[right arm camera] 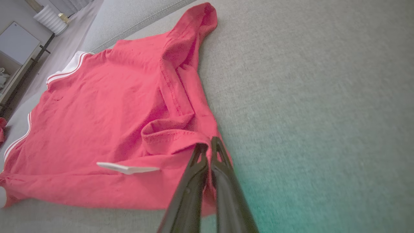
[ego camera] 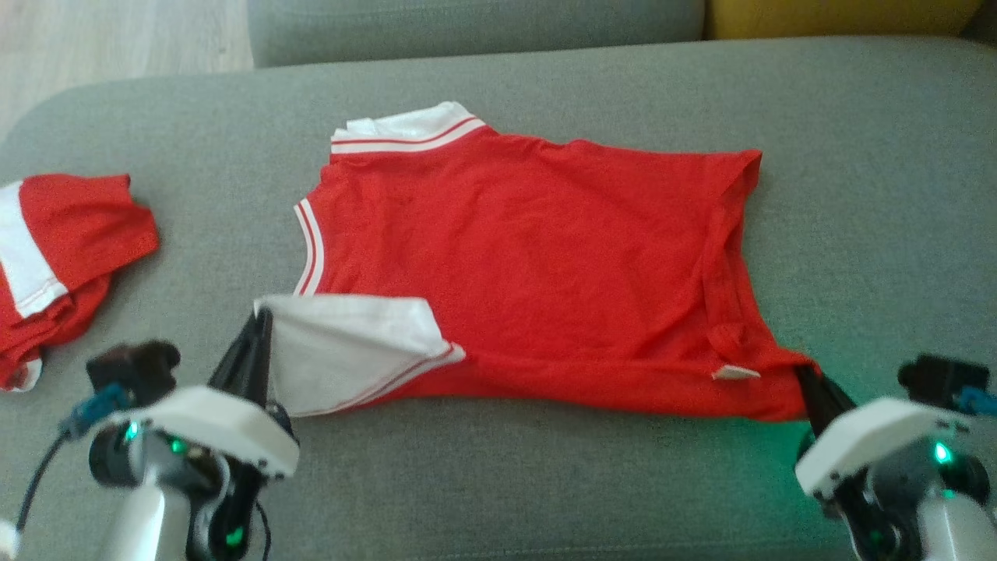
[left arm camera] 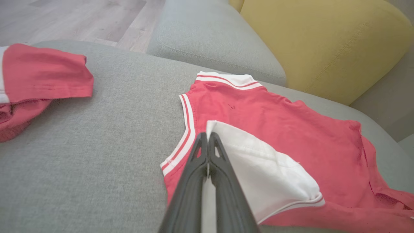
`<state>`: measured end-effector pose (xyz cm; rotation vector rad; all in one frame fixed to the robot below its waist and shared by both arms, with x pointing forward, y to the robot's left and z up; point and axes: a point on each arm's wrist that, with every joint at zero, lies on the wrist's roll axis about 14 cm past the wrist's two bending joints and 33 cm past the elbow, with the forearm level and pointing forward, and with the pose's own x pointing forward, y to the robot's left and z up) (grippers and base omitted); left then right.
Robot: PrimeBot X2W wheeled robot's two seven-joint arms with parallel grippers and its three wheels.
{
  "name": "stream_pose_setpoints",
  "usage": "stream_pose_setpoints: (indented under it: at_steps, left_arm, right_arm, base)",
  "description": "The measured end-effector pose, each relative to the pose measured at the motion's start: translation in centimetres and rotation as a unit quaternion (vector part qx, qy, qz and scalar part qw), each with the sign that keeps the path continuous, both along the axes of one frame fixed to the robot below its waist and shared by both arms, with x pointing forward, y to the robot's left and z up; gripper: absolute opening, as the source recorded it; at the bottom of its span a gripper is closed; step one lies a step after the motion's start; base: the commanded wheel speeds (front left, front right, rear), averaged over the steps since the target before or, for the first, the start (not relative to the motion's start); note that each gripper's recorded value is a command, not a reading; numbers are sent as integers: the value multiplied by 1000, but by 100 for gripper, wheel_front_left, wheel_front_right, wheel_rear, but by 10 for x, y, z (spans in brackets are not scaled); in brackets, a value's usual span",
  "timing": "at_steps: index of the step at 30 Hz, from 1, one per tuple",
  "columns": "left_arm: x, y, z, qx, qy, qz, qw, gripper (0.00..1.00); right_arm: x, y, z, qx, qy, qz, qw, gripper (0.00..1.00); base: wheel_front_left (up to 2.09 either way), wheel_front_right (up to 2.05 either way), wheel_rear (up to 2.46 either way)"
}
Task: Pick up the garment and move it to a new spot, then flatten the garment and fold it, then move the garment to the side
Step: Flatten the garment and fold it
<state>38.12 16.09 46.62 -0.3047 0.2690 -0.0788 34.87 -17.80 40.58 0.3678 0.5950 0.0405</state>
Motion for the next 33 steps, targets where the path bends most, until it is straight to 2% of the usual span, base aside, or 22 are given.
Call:
stream_pose_setpoints:
  at_steps: [8,9,10,11,12,13,17,21,28,31,33]
  left_arm:
    - [34,-1,-19,-5,17,-8,1000,0]
    - [36,-1,-21,-6,18,-8,1000,0]
    - [39,-1,-22,-10,15,-8,1000,0]
    - [42,-1,-22,-13,9,-7,1000,29]
    - [45,-1,-23,-14,7,-7,1000,96]
    - [47,-1,-24,-14,6,-7,1000,100]
    - [48,-2,-29,-16,0,-4,1000,100]
    - [50,4,-16,-2,-47,14,999,100]
    - [32,11,10,56,-119,40,990,100]
    - [23,8,24,73,-144,39,986,100]
    - [15,4,31,76,-155,36,984,100]
  right_arm:
    - [38,8,-8,5,3,8,1000,0]
    - [42,10,-8,12,0,7,1000,31]
    - [46,14,-7,20,-4,9,1000,71]
    - [50,16,-7,18,-8,11,1000,100]
    - [53,19,-7,19,-12,15,1000,100]
    - [56,21,-6,18,-16,18,1000,100]
    - [65,25,3,0,-61,30,998,100]
    - [74,26,29,-34,-136,46,989,100]
    - [72,22,86,-91,-288,48,952,100]
    - [64,24,102,-100,-322,50,940,100]
    - [56,25,106,-99,-331,48,937,100]
  base:
    - [0,0,0]
    - [0,0,0]
    - [0,0,0]
    - [0,0,0]
    - [0,0,0]
    - [0,0,0]
    - [0,0,0]
    - [0,0,0]
    - [0,0,0]
    - [0,0,0]
    - [0,0,0]
